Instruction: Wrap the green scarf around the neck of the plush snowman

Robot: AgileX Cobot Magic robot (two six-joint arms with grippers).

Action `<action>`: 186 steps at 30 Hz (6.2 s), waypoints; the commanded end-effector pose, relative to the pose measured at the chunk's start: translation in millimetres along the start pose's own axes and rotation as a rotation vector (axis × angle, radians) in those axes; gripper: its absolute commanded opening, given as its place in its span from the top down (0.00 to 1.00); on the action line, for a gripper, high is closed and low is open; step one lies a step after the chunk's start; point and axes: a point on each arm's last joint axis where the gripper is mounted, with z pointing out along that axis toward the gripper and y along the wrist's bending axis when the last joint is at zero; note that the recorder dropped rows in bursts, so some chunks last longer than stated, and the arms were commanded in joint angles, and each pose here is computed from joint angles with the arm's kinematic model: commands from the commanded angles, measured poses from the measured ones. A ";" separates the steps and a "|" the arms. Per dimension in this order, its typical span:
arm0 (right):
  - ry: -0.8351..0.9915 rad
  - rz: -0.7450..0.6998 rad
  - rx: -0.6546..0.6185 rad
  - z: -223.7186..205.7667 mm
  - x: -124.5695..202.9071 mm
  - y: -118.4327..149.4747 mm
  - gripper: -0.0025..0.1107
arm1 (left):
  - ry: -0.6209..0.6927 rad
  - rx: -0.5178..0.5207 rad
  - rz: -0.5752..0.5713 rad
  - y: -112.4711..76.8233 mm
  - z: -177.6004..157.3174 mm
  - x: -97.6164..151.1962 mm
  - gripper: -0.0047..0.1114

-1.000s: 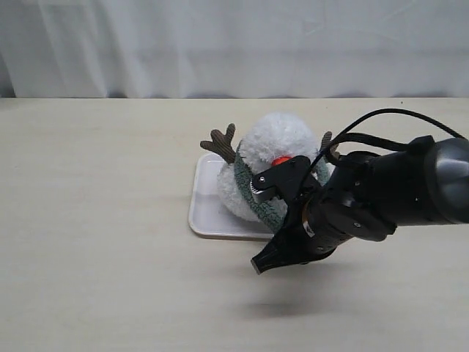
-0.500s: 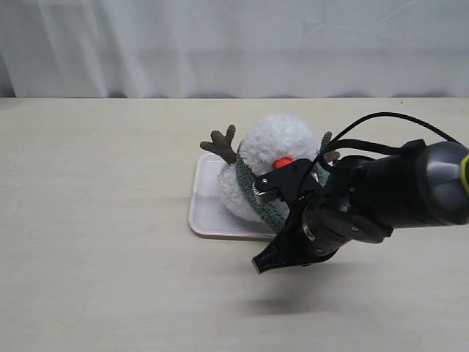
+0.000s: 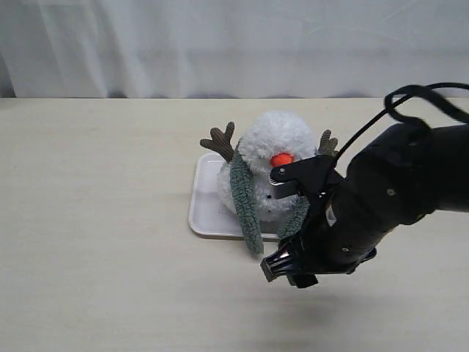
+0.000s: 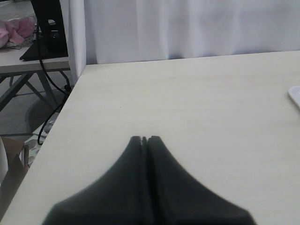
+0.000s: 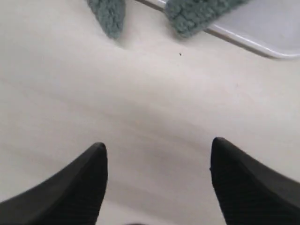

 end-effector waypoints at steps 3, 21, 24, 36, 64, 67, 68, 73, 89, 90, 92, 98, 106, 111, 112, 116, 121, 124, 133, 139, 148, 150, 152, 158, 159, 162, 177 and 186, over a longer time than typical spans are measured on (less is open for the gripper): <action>-0.109 0.007 -0.034 -57.3 24.6 -10.5 0.61 | -0.032 0.000 -0.013 0.1 -0.1 -2.3 0.96; -0.804 0.029 -0.214 -185.6 137.9 -51.4 0.94 | -0.032 0.000 -0.013 0.1 -0.1 -2.3 0.96; -0.864 0.036 -0.237 -194.3 149.9 -54.9 0.94 | -0.032 0.000 -0.013 0.1 -0.1 -2.3 0.96; -1.047 0.049 -0.286 -214.8 186.5 -66.6 0.94 | -0.032 0.000 -0.013 0.1 -0.1 -2.3 0.96; -1.331 0.156 -0.244 -230.7 245.8 -80.9 0.94 | -0.032 0.000 -0.013 0.1 -0.1 -2.3 0.96; -1.358 0.192 -0.193 -233.8 246.9 -79.9 0.94 | -0.032 0.000 -0.013 0.1 -0.1 -2.3 0.96; -1.370 0.209 -0.178 -234.7 246.9 -78.9 0.94 | -0.032 0.000 -0.013 0.1 -0.1 -2.3 0.96; -1.390 0.303 -0.057 -235.1 247.6 -75.2 0.94 | -0.032 0.000 -0.013 0.1 -0.1 -2.3 0.96; -1.411 0.582 0.327 -234.9 246.6 -63.9 0.94 | -0.032 0.000 -0.013 0.1 -0.1 -2.3 0.96; -1.413 0.576 0.323 -235.1 246.6 -64.2 0.94 | -0.032 0.000 -0.013 0.1 -0.1 -2.3 0.96; -1.436 0.551 0.325 -236.8 246.2 -65.7 0.94 | -0.032 0.000 -0.013 0.1 -0.1 -2.3 0.96; -1.745 0.380 0.197 -232.0 226.8 -71.8 0.94 | -0.032 0.000 -0.013 0.1 -0.1 -2.3 0.96; -1.986 0.341 0.136 -191.2 212.7 -79.3 0.94 | -0.032 0.000 -0.013 0.1 -0.1 -2.3 0.96; -1.925 0.351 0.226 -166.5 209.8 -86.8 0.94 | -0.032 0.000 -0.013 0.1 -0.1 -2.3 0.96; -1.911 0.336 0.247 -163.7 209.4 -87.1 0.94 | -0.032 0.000 -0.013 0.1 -0.1 -2.3 0.96; -1.837 0.269 0.339 -151.7 207.4 -88.4 0.94 | -0.032 0.000 -0.013 0.1 -0.1 -2.3 0.96; -1.687 0.224 0.387 -132.3 204.7 -90.3 0.94 | -0.032 0.000 -0.013 0.1 -0.1 -2.3 0.96; -1.649 0.227 0.385 -120.9 204.3 -91.6 0.94 | -0.032 0.000 -0.013 0.1 -0.1 -2.3 0.96; -1.431 0.193 0.385 -85.0 204.7 -93.3 0.94 | -0.032 0.000 -0.013 0.1 -0.1 -2.3 0.96; -1.367 0.188 0.381 -76.9 205.7 -93.5 0.94 | -0.032 0.000 -0.013 0.1 -0.1 -2.3 0.96; -1.333 0.203 0.371 -73.6 206.4 -93.9 0.94 | -0.032 0.000 -0.013 0.1 -0.1 -2.3 0.96; -1.330 0.208 0.368 -73.3 206.5 -94.0 0.94 | -0.032 0.000 -0.013 0.1 -0.1 -2.3 0.96; -1.326 0.214 0.363 -72.9 206.6 -94.0 0.94 | -0.032 0.000 -0.013 0.1 -0.1 -2.3 0.96; -1.266 0.220 0.358 -67.6 208.1 -94.3 0.94 | -0.032 0.000 -0.013 0.1 -0.1 -2.3 0.96; -1.260 0.221 0.357 -67.0 208.3 -94.3 0.94 | -0.032 0.000 -0.013 0.1 -0.1 -2.3 0.96; -1.238 0.225 0.354 -65.1 208.9 -94.4 0.94 | -0.032 0.000 -0.013 0.1 -0.1 -2.3 0.96; -1.083 0.249 0.331 -51.9 214.5 -94.4 0.94 | -0.032 0.000 -0.013 0.1 -0.1 -2.3 0.96; -1.038 0.238 0.335 -48.6 216.2 -94.3 0.94 | -0.032 0.000 -0.013 0.1 -0.1 -2.3 0.96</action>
